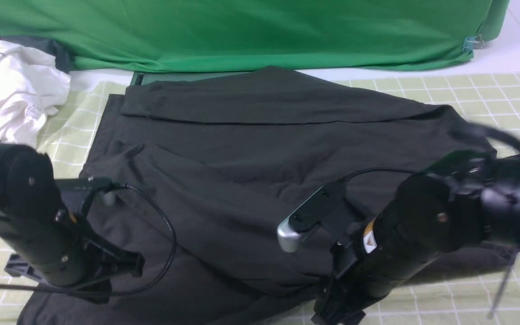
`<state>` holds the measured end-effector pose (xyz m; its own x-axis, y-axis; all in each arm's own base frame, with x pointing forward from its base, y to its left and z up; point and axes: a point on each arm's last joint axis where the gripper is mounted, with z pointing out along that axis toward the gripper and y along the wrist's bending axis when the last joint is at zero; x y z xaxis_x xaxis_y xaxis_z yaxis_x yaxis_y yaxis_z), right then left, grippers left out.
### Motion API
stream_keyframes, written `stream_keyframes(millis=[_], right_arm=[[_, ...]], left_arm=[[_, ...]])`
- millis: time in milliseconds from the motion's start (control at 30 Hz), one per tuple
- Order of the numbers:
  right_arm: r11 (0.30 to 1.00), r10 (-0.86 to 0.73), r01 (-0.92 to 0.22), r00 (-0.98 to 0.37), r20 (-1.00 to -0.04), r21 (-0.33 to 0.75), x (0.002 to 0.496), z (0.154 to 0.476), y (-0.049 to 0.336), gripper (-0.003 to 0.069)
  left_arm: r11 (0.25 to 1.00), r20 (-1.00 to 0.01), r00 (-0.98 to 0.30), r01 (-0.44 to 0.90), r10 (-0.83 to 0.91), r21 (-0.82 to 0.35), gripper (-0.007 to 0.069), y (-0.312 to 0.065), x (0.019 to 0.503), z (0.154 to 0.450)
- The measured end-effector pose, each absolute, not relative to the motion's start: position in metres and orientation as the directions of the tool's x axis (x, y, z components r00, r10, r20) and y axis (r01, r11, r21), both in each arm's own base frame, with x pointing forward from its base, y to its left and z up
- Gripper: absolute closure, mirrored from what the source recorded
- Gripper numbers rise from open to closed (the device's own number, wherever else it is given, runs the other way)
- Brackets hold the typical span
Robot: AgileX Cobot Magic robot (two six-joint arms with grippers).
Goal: Fold a long-sleeved shirt over a green coffee tablecloth.
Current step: 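Grab the top left corner of the dark shirt with the left gripper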
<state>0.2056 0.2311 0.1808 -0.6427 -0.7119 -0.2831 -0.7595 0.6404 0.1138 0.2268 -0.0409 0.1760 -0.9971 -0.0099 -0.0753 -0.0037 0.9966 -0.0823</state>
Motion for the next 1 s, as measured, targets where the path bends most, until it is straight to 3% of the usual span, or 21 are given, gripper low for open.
stream_keyframes(millis=[367,433,533,600,833,1000], right_arm=[[0.635,-0.692,-0.769,-0.610,-0.386,0.074,0.220,0.164,0.242,0.0262],[0.624,-0.699,-0.778,-0.594,-0.398,0.065,0.221,0.164,0.243,0.0340],[0.614,-0.710,-0.787,-0.585,-0.393,0.061,0.221,0.164,0.243,0.0557],[0.608,-0.721,-0.791,-0.585,-0.371,0.065,0.219,0.163,0.241,0.0620],[0.611,-0.758,-0.782,-0.623,-0.191,0.125,0.204,0.159,0.232,0.0658],[0.596,-0.775,-0.792,-0.611,-0.161,0.136,0.194,0.162,0.235,0.0659]], left_arm=[[0.996,-0.093,-0.996,-0.005,-0.013,-0.085,0.0614,-0.041,0.227,0.175],[0.996,-0.093,-0.996,-0.005,-0.013,-0.085,0.0614,-0.041,0.227,0.175],[0.996,-0.092,-0.996,-0.005,-0.013,-0.085,0.0614,-0.041,0.227,0.175],[0.996,-0.089,-0.996,-0.005,-0.013,-0.085,0.0614,-0.041,0.227,0.174],[0.997,-0.044,-0.999,-0.006,-0.009,-0.080,0.0614,-0.041,0.223,0.174],[0.997,-0.042,-0.999,-0.006,-0.009,-0.080,0.0614,-0.041,0.223,0.174]])
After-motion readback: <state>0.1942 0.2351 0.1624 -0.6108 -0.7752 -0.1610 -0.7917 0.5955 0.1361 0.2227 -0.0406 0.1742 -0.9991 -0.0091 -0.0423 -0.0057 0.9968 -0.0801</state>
